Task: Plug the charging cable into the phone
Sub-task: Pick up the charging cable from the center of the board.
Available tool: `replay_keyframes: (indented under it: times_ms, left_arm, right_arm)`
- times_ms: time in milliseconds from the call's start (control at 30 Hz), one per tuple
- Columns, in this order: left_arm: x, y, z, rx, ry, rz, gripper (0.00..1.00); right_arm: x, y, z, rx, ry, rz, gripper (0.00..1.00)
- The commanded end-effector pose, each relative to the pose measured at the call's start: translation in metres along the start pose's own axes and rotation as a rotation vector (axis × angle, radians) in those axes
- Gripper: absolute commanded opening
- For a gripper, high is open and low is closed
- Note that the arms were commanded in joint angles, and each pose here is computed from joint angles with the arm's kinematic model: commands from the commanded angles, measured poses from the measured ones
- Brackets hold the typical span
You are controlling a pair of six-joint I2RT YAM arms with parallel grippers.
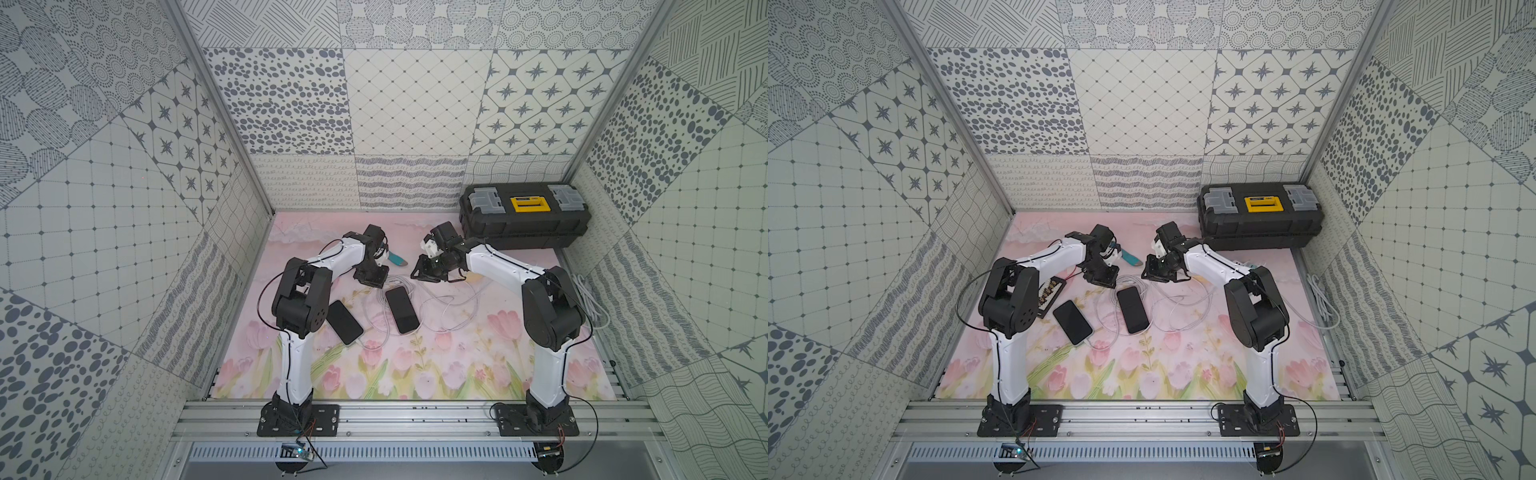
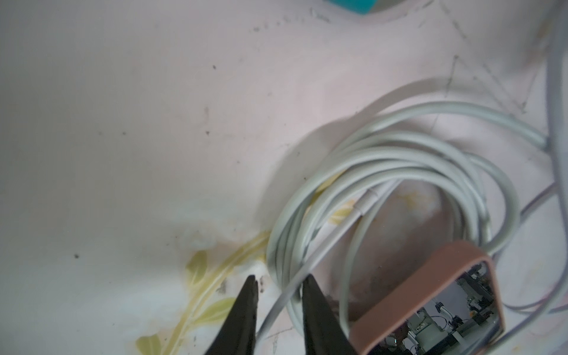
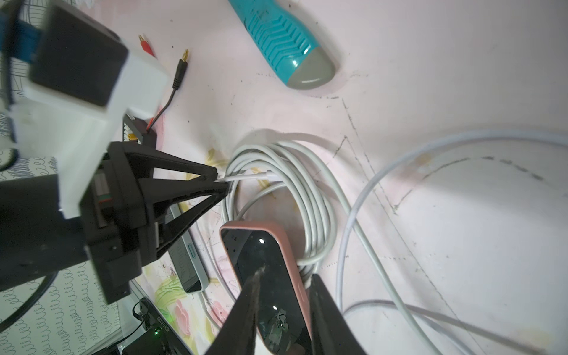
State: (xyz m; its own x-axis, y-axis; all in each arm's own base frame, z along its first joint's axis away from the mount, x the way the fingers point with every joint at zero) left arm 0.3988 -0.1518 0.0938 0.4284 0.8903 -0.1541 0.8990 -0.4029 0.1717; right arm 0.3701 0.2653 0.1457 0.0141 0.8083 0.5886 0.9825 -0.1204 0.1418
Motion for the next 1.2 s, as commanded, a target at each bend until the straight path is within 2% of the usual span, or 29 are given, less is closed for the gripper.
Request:
replay_keyframes:
  times_ms: [0,33,233,367,467,600,733,833,1000,1167]
  left_arm:
    - [-0.002,-0.003,-0.023,-0.002,0.016,0.009,0.08]
    - [-0.003,-0.004,-0.026,-0.003,0.014,0.006,0.00]
    - [0.000,-0.007,-0.026,0.011,0.016,-0.016,0.00]
    - [0.001,-0.003,-0.044,-0.024,0.004,-0.071,0.00]
    - [-0.001,-0.001,-0.078,-0.118,-0.028,-0.148,0.00]
    - [-0.001,-0.003,-0.130,-0.315,-0.072,-0.323,0.00]
    - [-0.004,-0.015,-0.157,-0.481,-0.150,-0.566,0.00]
    - [-0.011,-0.019,-0.164,-0.561,-0.250,-0.675,0.00]
    - [-0.017,-0.031,-0.174,-0.639,-0.322,-0.737,0.00]
    - [-0.020,-0.043,-0.182,-0.699,-0.345,-0.744,0.00]
  right_arm:
    - [0.000,0.002,0.002,-0.008,0.018,-0.019,0.30]
    - [0.000,0.002,0.002,-0.007,0.019,-0.016,0.30]
    - [0.003,0.003,0.003,-0.001,0.039,-0.014,0.30]
    - [0.006,0.002,0.001,0.003,0.057,-0.021,0.30]
    - [0.017,-0.001,-0.005,0.008,0.133,-0.051,0.31]
    - [0.054,-0.012,-0.027,-0.023,0.305,-0.121,0.34]
    - [0.108,-0.046,-0.044,-0.072,0.480,-0.371,0.45]
    - [0.128,-0.072,-0.037,-0.095,0.504,-0.509,0.51]
    - [0.147,-0.085,-0.023,-0.132,0.567,-0.584,0.59]
    - [0.153,-0.085,-0.011,-0.129,0.548,-0.604,0.57]
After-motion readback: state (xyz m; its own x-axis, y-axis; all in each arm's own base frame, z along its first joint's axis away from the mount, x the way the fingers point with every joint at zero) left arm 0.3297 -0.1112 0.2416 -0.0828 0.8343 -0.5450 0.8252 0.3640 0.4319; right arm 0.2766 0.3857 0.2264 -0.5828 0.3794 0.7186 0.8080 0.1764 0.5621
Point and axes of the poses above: each gripper's point midway between its finger pads, its own z axis out along the fingers, its own x axis along the line the jaws close on, y = z × x, the point moved 6 cm from there along -z, back along the fingers, and after that the axes turned 9 degrees about z, right-handed, at the moved point
